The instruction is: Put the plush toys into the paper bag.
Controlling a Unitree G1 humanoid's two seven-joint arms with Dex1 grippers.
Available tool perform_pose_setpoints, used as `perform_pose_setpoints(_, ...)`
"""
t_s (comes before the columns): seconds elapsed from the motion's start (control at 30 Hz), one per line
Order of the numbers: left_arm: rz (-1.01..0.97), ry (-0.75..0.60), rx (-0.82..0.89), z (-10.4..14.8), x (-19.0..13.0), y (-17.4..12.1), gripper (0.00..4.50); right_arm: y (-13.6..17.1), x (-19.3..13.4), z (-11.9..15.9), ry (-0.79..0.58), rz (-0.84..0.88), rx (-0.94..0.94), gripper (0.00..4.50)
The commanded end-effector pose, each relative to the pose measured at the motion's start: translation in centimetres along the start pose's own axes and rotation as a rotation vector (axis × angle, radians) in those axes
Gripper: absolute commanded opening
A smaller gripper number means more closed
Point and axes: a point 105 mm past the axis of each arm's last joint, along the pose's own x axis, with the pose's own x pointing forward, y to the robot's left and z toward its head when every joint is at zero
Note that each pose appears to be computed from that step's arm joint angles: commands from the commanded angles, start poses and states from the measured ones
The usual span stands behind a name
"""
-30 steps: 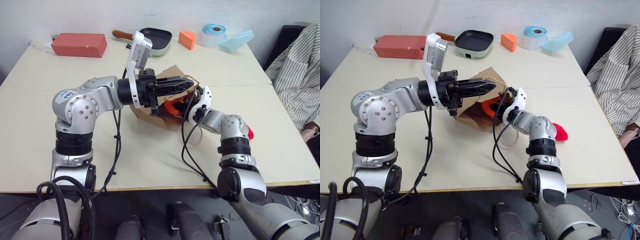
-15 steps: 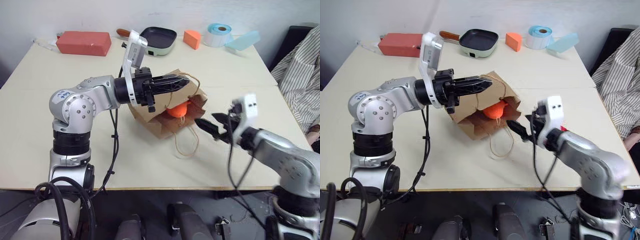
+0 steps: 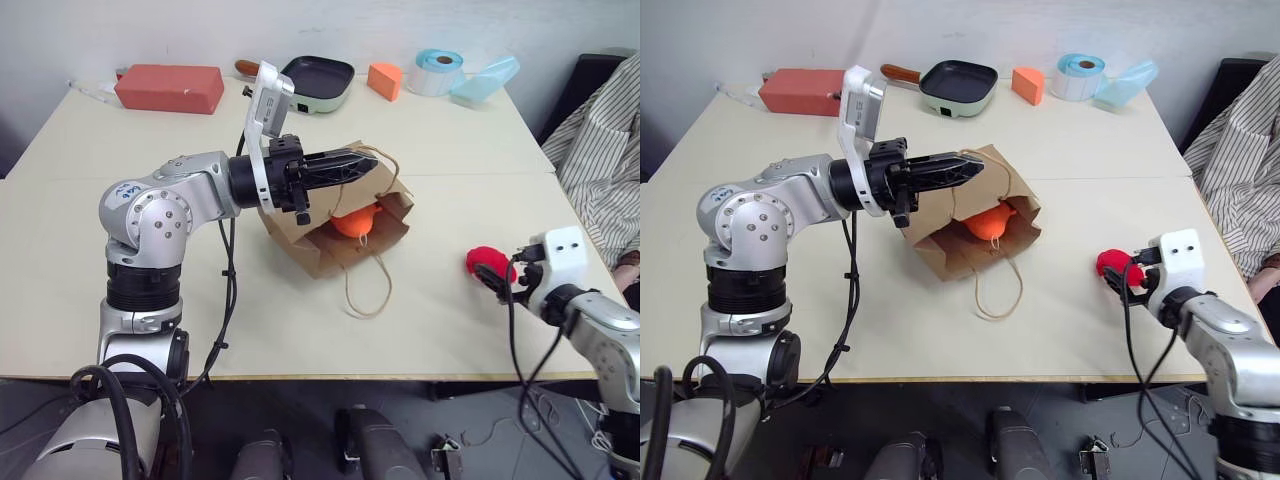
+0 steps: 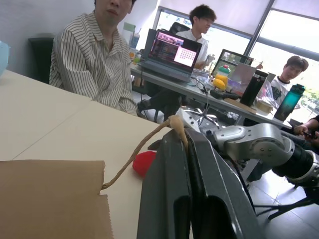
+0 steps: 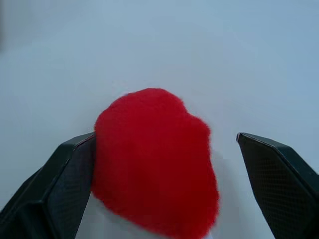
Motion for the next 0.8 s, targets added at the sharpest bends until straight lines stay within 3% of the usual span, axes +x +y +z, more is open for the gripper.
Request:
perform_pose_setpoints(0.03,0.002,-0.024,0.057,1.2,-0.4,-0.3,0.0,-0.3,0.0,0.4,-0.033,0.013,0.055,3.17)
perform_pose_setpoints(0.17,0.018,-0.023,0.061,1.2,-0.7,-0.2,0.0,1.0,-1.2,1.3,-0.079,0.104,0.111,1.78)
perform_pose_setpoints(0.27,0.024,-0.024,0.063,1.2,-0.8,-0.1,0.0,6.0,-2.8,3.8,-0.148,0.361,0.142,0.87)
perform_pose_setpoints(0.33,0.024,-0.024,0.065,1.3,-0.7,-0.1,0.0,9.7,-3.8,5.0,-0.166,0.526,0.144,0.54)
perform_pose_setpoints(0.43,0.023,-0.026,0.07,1.4,-0.6,-0.1,0.0,14.2,-3.6,5.9,-0.152,0.667,0.128,0.49)
perform_pose_setpoints(0.63,-0.002,-0.032,0.071,1.7,-0.2,-0.3,0.0,20.6,0.5,6.2,-0.091,0.762,0.086,0.49)
perform_pose_setpoints(0.8,-0.056,-0.023,0.077,1.1,0.7,-1.4,0.0,23.9,4.8,8.3,-0.127,0.753,0.072,0.49)
